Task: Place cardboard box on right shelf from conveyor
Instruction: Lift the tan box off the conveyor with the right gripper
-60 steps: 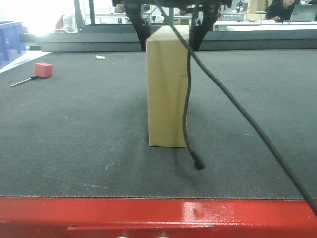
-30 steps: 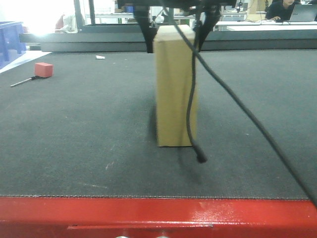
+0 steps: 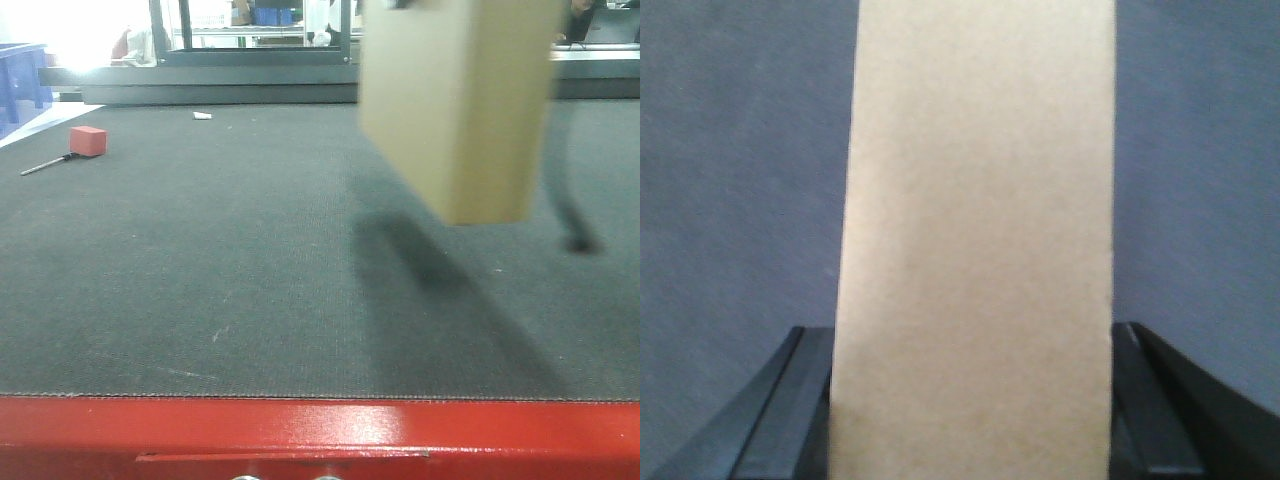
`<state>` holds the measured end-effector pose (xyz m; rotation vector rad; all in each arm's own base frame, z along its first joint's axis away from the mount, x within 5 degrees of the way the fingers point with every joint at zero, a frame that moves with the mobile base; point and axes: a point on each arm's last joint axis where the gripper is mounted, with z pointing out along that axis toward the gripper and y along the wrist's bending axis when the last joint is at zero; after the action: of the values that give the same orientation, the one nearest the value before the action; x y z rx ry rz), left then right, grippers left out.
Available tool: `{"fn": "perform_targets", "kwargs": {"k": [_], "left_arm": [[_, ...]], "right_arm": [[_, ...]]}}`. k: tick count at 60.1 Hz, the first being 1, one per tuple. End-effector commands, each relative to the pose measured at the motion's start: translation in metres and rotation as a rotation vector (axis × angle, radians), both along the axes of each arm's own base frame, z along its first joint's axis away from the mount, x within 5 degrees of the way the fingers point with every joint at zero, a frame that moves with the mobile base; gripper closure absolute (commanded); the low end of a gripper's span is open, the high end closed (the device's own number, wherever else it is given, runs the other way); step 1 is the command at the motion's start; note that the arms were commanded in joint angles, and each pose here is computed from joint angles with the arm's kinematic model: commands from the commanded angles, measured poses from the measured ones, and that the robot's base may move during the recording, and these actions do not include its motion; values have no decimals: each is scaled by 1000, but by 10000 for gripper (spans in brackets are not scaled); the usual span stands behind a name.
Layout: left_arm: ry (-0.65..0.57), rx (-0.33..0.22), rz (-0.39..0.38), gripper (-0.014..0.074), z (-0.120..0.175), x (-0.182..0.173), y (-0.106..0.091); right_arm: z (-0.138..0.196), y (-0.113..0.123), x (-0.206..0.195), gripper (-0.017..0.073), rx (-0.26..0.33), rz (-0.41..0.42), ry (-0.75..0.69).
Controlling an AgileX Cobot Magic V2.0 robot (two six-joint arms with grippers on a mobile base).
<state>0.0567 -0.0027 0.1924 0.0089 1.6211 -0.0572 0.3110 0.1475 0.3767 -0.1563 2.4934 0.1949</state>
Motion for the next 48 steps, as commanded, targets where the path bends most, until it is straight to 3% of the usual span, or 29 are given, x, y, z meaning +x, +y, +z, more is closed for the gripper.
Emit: {"fn": "perform_targets", "kwargs": {"k": [1,25,48], "left_arm": [[-91,-9,11,710,6,-1,1],[-91,-9,11,710,6,-1,1],[-91,-9,11,710,6,-1,1]], "right_arm": [[30,-26,-32,361,51,12,-185],[1,-97,-180,361,148,25,-434],[-12,-140,-274,361,214,38,-699]]}}
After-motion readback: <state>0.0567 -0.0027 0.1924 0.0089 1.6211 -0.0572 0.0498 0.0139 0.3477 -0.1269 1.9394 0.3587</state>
